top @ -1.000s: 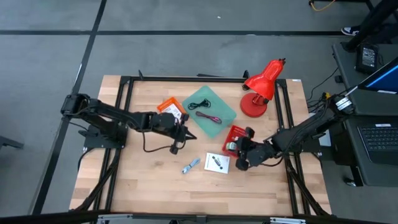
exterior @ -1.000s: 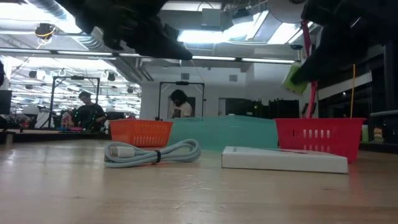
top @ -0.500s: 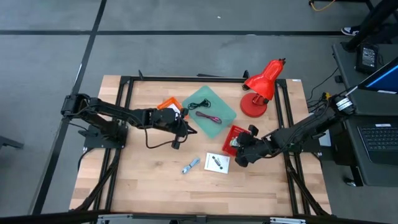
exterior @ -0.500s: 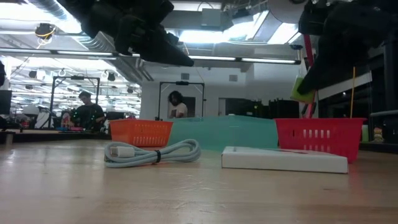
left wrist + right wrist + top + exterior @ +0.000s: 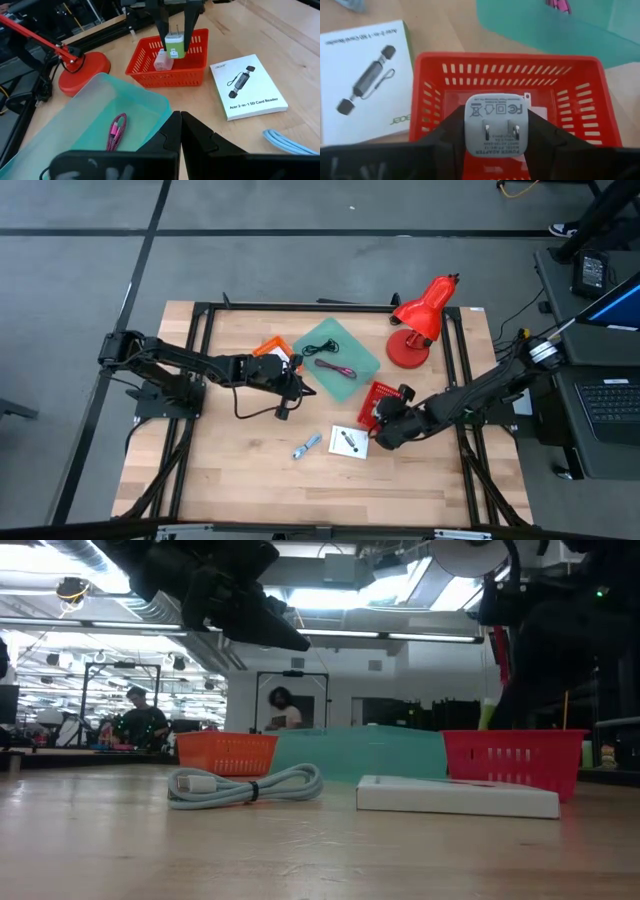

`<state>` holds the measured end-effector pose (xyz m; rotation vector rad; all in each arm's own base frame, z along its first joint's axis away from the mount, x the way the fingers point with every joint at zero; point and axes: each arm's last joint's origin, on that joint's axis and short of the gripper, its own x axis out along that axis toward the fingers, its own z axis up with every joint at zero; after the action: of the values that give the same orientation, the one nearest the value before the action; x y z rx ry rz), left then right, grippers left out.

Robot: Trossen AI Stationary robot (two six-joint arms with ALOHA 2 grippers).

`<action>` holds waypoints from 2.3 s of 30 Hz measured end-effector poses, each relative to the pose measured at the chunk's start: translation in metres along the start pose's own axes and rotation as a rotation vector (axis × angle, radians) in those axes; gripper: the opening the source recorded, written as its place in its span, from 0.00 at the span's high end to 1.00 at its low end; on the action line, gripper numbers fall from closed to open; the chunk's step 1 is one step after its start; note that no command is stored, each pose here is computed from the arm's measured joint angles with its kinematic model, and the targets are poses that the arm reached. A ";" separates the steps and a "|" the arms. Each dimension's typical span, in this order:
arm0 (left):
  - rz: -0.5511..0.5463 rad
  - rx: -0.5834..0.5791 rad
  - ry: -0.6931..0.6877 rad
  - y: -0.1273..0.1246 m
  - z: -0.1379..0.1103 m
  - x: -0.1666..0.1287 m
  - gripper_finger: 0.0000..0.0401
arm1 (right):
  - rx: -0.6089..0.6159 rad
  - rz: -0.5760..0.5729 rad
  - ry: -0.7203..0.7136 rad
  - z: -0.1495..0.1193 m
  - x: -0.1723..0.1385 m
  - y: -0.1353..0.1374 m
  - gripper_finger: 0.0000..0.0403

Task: Pick and place items into bin
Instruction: Put the green charger adapter into the red bin, then put the blue charger cable into the blue bin

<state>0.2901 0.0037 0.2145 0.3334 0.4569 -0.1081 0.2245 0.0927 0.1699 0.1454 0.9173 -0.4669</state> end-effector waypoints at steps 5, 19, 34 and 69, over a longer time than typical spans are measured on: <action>0.001 -0.001 0.000 0.000 0.000 0.000 0.99 | -0.009 -0.011 0.011 -0.002 0.004 0.001 0.62; 0.001 -0.003 0.000 0.000 0.000 0.000 0.99 | -0.003 -0.003 0.001 -0.001 0.004 0.002 0.59; 0.000 -0.002 0.000 0.000 0.000 0.000 0.99 | -0.061 0.102 -0.133 0.015 -0.010 0.006 0.59; -0.114 -0.158 0.025 -0.075 0.017 -0.006 0.63 | -0.390 0.209 -0.456 0.038 0.003 0.041 0.99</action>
<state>0.2782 -0.0728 0.2100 0.1542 0.5064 -0.1778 0.2726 0.1162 0.1872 -0.2139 0.5221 -0.1104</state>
